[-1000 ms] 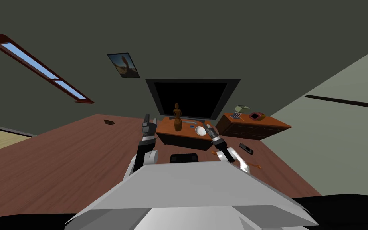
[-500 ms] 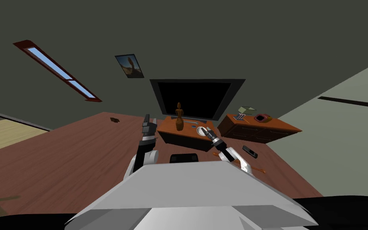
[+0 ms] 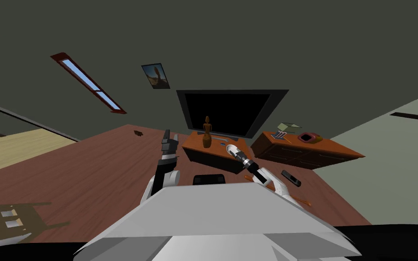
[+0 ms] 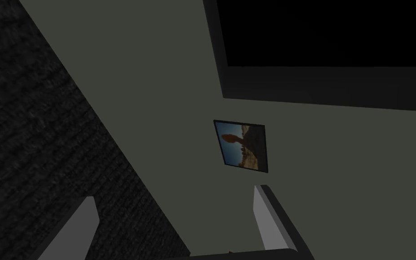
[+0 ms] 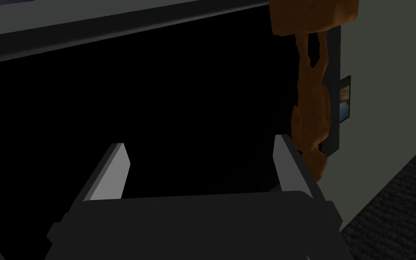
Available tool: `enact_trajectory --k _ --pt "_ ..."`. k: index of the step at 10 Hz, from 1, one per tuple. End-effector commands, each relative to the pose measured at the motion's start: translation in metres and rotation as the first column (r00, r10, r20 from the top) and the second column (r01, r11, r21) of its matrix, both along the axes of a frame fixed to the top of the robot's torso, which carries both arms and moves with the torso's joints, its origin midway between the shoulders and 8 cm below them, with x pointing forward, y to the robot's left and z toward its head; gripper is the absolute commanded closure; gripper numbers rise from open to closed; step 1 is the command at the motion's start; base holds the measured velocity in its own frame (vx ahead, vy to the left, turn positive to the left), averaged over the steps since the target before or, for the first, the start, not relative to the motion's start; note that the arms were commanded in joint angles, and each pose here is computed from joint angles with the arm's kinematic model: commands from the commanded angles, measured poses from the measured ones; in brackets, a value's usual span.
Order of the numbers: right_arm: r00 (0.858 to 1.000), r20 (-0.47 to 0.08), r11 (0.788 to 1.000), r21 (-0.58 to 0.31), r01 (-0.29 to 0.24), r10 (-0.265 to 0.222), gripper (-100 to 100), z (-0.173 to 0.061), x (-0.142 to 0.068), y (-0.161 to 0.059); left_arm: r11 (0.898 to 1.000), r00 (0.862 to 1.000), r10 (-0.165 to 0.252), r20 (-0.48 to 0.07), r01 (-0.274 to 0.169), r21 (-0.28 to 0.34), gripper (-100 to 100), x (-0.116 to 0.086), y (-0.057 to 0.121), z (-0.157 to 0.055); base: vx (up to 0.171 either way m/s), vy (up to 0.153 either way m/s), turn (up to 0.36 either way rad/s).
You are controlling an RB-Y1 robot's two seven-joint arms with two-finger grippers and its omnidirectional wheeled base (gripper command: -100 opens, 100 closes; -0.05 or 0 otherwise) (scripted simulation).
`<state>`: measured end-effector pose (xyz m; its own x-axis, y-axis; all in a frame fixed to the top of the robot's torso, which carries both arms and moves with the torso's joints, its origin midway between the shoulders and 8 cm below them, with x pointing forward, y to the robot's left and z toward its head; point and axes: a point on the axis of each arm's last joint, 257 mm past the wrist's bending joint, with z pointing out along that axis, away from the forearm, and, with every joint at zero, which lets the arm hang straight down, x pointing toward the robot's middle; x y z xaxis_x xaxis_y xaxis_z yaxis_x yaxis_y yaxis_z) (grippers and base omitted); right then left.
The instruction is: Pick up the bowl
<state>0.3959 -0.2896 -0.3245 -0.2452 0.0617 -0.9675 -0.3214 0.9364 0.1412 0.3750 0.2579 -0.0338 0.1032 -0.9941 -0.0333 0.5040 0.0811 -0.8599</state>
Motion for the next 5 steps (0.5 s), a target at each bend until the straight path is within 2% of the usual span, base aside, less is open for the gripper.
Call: enact_trajectory --k 1,2,3,4,5 --pt "0.999 -0.05 0.99 -0.138 -0.024 0.017 -100 -0.028 -0.006 -0.017 1.0 1.0 0.0 0.0 0.0 0.0 0 0.0 0.0 0.0 0.004 0.042 0.155" --pt "0.998 -0.067 0.989 -0.144 -0.016 0.006 -100 -0.036 -0.009 -0.024 1.0 1.0 0.0 0.0 0.0 0.0 0 0.0 0.0 0.0 0.007 0.028 0.039" --pt "0.995 -0.098 0.974 -0.224 -0.035 0.013 -100 -0.052 -0.013 -0.037 1.0 1.0 0.0 0.0 0.0 0.0 0 0.0 0.0 0.0 0.013 0.038 0.108" --pt "0.995 -0.104 0.973 -0.227 -0.032 0.008 -100 -0.055 -0.014 -0.04 1.0 1.0 0.0 0.0 0.0 0.0 0 0.0 0.0 0.0 0.012 0.024 0.05" --pt "0.992 -0.125 0.952 -0.3 -0.057 0.02 -100 -0.066 -0.017 -0.051 1.0 1.0 0.0 0.0 0.0 0.0 0 0.0 0.0 0.0 0.014 0.03 0.091"
